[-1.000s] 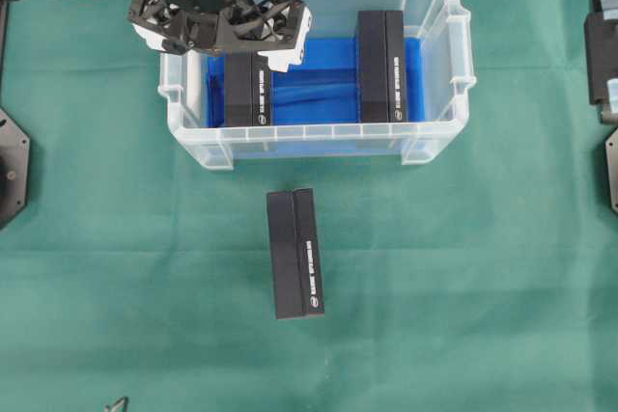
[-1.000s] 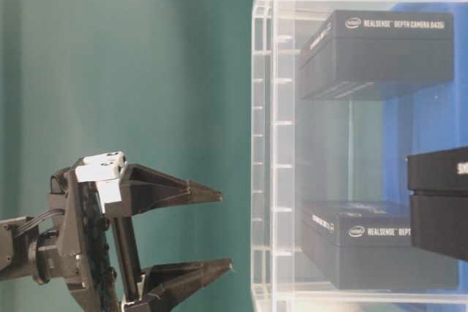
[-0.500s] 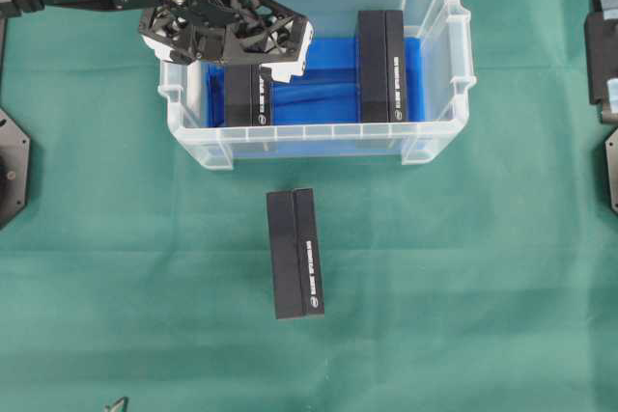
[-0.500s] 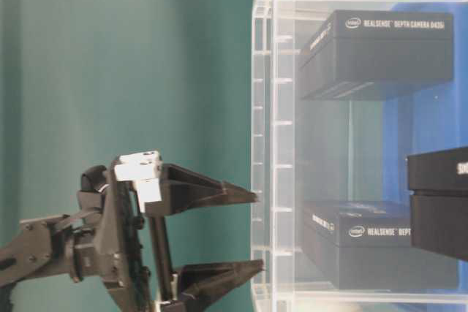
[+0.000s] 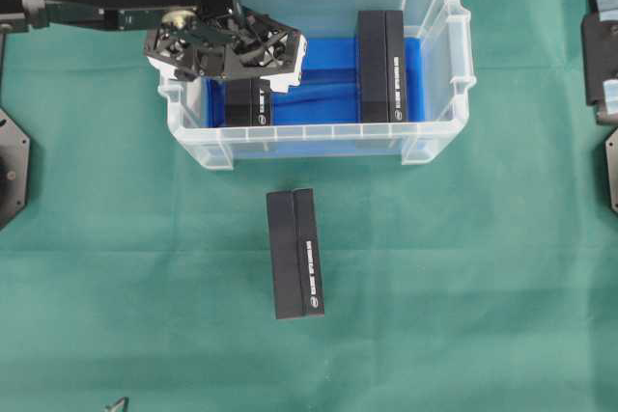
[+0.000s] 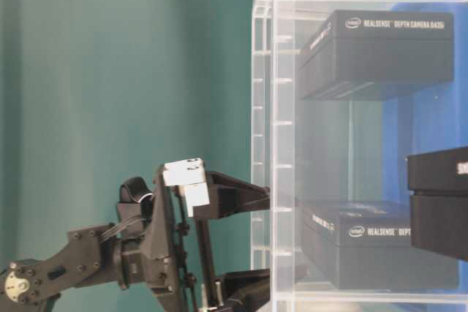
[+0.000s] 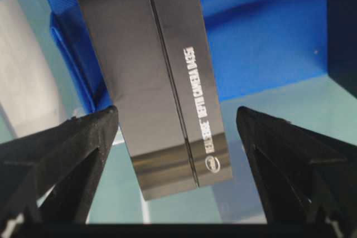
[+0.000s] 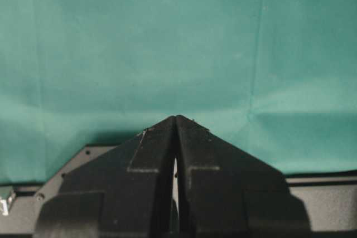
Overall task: Take the box out of the case with the left arm.
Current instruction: 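Lower the left gripper around the left box in the case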
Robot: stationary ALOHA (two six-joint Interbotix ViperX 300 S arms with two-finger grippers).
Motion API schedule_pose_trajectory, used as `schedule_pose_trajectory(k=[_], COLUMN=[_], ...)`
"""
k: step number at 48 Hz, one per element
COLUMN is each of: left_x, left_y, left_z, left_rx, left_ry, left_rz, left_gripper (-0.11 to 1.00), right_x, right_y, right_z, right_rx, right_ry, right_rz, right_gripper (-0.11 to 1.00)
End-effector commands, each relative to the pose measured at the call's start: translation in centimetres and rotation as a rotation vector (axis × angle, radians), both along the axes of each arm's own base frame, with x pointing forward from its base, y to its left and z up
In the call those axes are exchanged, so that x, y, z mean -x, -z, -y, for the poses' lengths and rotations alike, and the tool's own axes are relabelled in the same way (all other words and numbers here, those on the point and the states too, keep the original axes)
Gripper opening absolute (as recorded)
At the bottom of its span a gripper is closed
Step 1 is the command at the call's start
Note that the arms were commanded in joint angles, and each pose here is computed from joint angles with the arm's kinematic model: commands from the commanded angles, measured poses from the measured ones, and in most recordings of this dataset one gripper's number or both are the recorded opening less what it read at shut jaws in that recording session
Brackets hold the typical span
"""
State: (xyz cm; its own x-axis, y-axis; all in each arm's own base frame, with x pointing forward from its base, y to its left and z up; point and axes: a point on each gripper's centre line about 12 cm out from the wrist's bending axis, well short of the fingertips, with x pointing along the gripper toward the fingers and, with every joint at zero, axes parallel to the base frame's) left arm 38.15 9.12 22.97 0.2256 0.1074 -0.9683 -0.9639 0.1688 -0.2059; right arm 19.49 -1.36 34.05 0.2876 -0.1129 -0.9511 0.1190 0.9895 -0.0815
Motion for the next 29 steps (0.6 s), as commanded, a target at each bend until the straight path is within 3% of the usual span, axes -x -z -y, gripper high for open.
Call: schedule_pose_trajectory(k=[1,29], left_x=[-0.2,-0.5], left_y=[-0.4,1.7], left_z=[-0.3,-1.8], left_rx=[-0.007,0.003], left_ry=[-0.007,-0.043], left_rz=[0.019,-0.024], left_gripper=[0.83,0.83], right_x=[-0.2,-0.3], right_y=[-0.2,-0.1], right_z=[0.0,0.0], right_rx=[0.002,-0.001], right_ry=[0.000,-0.001], right_rz=[0.007,0.003], right_gripper=[0.00,0.00])
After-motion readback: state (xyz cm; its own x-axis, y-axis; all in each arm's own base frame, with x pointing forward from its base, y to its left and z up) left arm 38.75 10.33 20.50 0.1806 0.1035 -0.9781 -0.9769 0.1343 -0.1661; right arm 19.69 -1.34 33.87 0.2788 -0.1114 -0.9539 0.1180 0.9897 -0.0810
